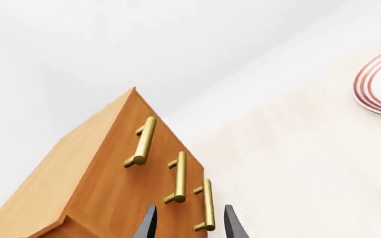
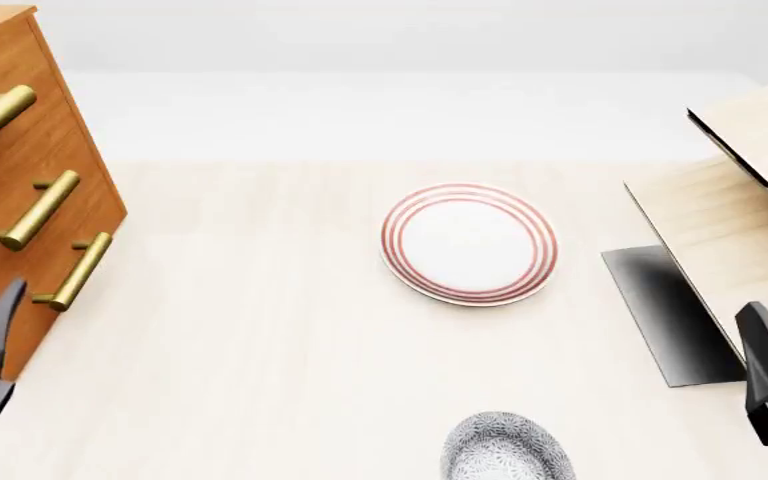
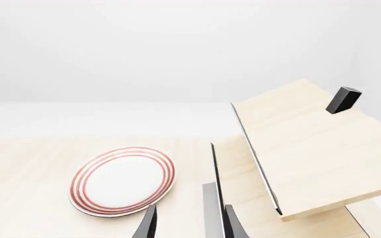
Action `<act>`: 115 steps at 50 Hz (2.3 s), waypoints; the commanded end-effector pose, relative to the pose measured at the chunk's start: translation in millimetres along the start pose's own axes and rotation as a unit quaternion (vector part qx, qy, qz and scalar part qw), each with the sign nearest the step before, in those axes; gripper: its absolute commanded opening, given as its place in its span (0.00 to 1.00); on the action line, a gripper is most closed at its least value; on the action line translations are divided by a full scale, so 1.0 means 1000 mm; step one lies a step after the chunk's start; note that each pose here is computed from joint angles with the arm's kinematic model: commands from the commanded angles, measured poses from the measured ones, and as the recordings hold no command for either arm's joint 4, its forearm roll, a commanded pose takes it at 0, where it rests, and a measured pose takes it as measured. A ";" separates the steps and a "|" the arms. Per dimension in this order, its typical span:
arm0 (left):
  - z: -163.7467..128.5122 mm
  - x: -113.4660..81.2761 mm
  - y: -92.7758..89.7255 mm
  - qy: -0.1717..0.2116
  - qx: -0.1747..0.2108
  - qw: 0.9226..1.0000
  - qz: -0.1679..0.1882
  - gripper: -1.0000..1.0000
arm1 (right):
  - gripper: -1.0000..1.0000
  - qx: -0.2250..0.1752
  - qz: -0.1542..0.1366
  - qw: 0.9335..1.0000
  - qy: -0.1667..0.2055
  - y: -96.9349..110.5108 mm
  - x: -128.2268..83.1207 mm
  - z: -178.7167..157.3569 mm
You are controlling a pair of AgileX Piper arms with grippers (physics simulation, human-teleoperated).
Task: Open the top drawer of the cabinet and put the bowl in it.
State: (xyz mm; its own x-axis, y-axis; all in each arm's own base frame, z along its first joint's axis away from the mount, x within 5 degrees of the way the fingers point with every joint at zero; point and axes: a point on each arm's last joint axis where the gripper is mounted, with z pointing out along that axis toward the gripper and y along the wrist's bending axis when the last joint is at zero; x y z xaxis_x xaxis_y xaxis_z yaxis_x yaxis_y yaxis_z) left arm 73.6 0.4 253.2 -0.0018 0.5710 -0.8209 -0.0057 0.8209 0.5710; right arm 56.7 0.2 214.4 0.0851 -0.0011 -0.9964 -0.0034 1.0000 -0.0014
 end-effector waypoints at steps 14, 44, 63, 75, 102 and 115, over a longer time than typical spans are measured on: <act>0.005 -0.019 0.010 -0.049 -0.022 0.981 0.185 1.00 | 1.00 0.000 0.000 1.000 0.000 0.000 0.000 0.000; 0.066 -0.015 -0.001 -0.056 -0.019 0.943 0.327 1.00 | 1.00 0.000 0.000 1.000 0.001 0.000 0.000 0.000; 0.099 -0.016 0.005 -0.038 -0.029 0.929 0.366 1.00 | 1.00 0.000 0.000 1.000 0.001 0.000 0.000 0.000; 0.106 -0.007 0.013 -0.008 -0.048 0.921 0.385 1.00 | 1.00 0.000 0.000 1.000 0.001 0.000 0.000 0.000; 0.127 -0.004 0.027 0.015 -0.072 0.908 0.412 1.00 | 1.00 0.000 0.000 1.000 0.000 0.000 0.000 0.000; 0.136 0.007 0.026 0.029 -0.070 0.911 0.406 1.00 | 1.00 0.000 0.000 1.000 0.000 0.000 0.000 0.000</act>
State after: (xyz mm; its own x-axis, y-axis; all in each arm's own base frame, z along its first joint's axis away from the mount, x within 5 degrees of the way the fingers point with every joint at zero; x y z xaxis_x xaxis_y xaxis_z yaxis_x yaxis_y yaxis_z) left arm 203.2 22.5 267.7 -0.0967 0.9876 -0.1239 -0.1126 0.1128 0.9872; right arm 56.7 0.2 214.4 0.0850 -0.0010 -0.9964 -0.0035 1.0000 -0.0013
